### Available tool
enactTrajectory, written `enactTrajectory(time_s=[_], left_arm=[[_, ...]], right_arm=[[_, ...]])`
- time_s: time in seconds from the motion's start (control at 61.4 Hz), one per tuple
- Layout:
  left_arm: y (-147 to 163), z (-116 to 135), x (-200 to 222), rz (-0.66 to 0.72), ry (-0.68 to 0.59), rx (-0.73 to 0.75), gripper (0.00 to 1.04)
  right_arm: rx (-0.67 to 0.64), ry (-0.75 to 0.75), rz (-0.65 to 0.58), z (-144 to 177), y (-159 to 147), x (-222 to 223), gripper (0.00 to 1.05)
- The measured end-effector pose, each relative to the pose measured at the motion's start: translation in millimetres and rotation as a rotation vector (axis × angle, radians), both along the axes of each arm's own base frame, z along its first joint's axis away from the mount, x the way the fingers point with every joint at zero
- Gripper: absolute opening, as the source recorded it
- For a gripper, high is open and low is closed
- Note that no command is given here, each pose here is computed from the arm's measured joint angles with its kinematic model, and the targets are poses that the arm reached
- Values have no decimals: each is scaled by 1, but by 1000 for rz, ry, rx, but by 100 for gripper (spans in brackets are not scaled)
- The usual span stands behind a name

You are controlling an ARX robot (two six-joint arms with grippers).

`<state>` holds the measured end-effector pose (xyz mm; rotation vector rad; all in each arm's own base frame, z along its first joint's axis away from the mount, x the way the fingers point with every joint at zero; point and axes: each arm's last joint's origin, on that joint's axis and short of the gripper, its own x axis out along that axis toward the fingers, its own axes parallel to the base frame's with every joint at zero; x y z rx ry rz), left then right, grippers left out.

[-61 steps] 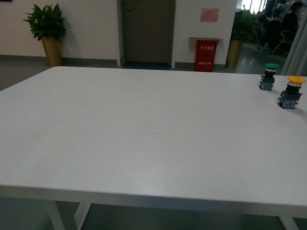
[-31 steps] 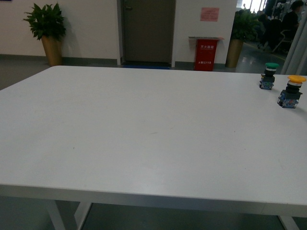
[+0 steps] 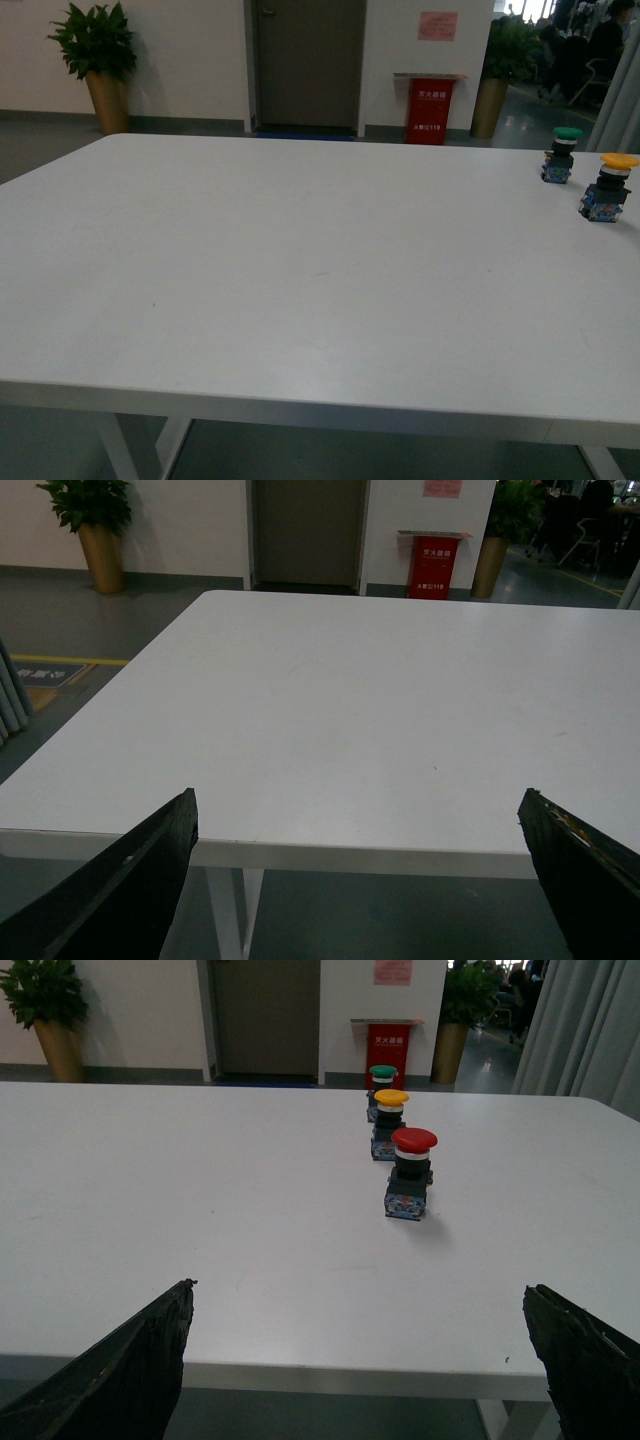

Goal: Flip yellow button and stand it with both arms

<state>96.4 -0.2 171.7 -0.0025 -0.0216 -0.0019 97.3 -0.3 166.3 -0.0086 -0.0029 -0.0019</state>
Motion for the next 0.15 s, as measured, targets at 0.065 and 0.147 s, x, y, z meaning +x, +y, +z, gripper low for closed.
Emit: enactTrajectory(time_s=[0.065, 0.147], left_arm=[[0, 0, 0, 0, 0, 0, 99], [0, 0, 0, 0, 0, 0, 99]], right_arm=[[0, 0, 0, 0, 0, 0, 98], [0, 0, 0, 0, 0, 0, 98]])
